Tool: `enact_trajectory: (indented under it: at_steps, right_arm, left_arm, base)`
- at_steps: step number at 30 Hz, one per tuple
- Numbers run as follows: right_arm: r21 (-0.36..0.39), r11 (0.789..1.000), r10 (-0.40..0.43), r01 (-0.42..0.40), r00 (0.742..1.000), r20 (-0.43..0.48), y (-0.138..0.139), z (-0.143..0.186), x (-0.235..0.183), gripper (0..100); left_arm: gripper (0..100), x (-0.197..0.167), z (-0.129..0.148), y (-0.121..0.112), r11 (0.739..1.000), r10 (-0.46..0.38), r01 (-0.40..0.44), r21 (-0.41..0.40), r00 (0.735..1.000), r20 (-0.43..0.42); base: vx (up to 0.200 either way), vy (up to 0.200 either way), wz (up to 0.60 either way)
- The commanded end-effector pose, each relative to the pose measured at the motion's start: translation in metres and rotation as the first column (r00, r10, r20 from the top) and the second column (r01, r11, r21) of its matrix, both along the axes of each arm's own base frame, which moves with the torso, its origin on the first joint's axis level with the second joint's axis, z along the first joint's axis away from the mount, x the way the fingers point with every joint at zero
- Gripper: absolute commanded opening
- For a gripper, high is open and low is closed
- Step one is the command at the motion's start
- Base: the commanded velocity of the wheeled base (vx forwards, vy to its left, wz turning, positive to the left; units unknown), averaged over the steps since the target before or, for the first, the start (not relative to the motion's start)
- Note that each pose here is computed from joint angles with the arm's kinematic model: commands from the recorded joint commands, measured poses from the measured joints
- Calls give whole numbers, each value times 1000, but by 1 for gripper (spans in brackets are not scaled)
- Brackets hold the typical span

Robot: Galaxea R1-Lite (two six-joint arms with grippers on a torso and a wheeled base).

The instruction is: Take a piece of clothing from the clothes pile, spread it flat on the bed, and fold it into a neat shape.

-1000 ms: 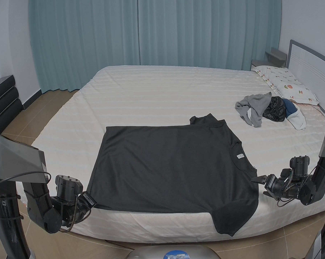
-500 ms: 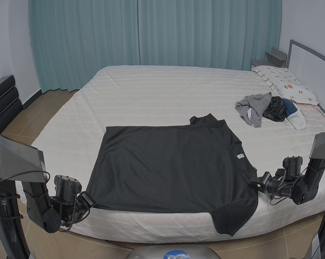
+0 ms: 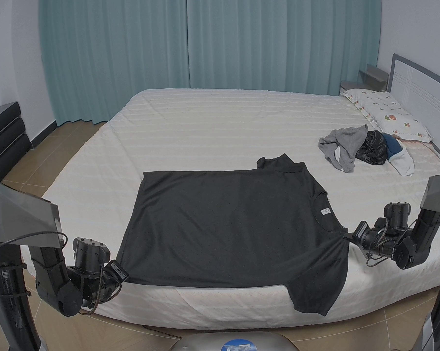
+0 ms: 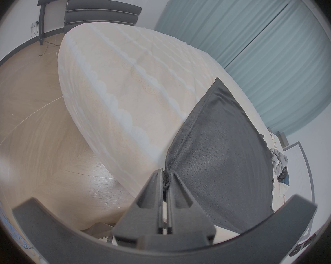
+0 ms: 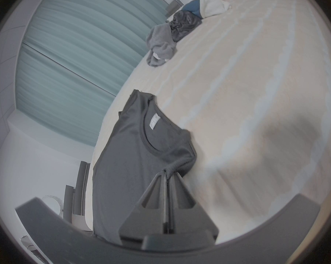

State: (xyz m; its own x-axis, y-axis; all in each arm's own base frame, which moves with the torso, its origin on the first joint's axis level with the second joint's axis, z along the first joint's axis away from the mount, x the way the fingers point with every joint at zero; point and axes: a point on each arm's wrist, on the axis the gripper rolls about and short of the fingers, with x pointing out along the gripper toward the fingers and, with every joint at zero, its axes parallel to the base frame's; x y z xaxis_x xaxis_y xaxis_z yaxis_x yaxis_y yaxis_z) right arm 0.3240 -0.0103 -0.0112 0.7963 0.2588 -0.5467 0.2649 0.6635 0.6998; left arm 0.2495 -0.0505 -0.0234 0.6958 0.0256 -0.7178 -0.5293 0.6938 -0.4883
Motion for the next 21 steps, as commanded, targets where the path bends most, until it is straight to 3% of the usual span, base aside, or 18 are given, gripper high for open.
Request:
enact_trajectory:
  at_steps: [1,12,13,17,21]
  right_arm:
    - [-11,1000,3,-3,998,58,2,11,11,0]
    - [-18,1000,13,-12,999,45,5,0,46,0]
    - [-21,1000,16,-15,999,37,5,-2,46,100]
    - [-24,1000,13,-12,999,42,2,-2,47,100]
    - [-6,1000,8,-7,997,79,-10,22,38,100]
  left_arm:
    - [0,1,-1,0,1000,1,-1,0,1000,1]
    - [0,2,-1,-1,1000,-1,1,-3,1000,3]
    - [0,2,-1,-1,1000,-1,1,-2,1000,2]
    - [0,2,0,-1,1000,12,-11,-15,1000,7]
    - [0,2,0,-1,1000,13,-13,-19,1000,7]
  base:
    - [0,0,0]
    - [0,0,0]
    - [0,0,0]
    - [0,0,0]
    - [0,0,0]
